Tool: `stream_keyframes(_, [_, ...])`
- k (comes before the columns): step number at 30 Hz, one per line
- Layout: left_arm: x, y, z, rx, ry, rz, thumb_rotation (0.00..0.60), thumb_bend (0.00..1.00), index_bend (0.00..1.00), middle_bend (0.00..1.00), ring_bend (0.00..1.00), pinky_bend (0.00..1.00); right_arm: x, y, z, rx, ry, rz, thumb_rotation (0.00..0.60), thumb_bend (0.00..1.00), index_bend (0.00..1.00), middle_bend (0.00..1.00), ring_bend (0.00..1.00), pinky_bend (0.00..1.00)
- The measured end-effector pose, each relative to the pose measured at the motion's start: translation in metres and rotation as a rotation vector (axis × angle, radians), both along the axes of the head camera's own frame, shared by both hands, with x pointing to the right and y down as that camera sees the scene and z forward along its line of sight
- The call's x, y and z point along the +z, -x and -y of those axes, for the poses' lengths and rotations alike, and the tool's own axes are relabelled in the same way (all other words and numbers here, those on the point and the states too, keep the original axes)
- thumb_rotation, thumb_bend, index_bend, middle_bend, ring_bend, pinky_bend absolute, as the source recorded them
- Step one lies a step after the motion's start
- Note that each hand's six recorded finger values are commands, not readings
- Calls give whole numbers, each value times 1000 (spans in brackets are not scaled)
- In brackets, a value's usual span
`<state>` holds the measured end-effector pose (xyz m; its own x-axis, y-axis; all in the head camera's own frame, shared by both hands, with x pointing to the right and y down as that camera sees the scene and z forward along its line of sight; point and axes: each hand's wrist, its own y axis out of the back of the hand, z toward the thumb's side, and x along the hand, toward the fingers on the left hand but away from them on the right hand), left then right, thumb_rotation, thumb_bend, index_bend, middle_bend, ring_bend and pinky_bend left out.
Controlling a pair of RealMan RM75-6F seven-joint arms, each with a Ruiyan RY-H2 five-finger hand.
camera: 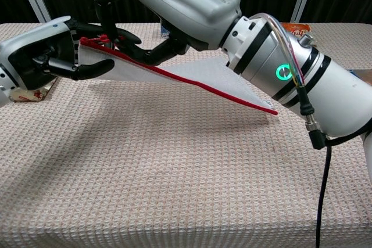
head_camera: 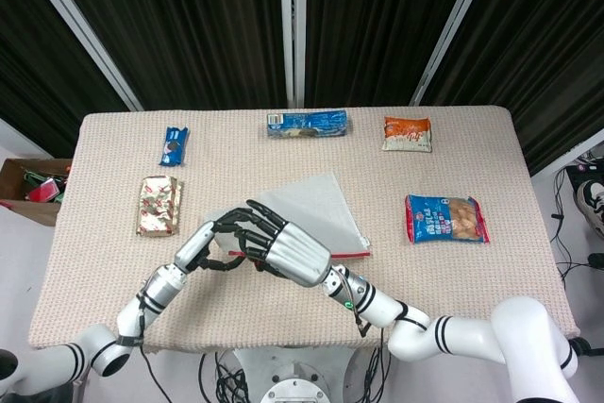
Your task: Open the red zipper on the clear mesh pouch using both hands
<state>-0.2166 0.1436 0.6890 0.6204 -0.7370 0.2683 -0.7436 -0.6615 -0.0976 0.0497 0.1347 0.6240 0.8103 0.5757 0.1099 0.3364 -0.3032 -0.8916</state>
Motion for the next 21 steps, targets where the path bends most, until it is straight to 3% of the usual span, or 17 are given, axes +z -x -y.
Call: stream_keyframes(21, [-9,10,7,-107,105,-218,600,456,661,234,116,176,12,-26,-7,50,-18,-32,600,493,913,274,0,0])
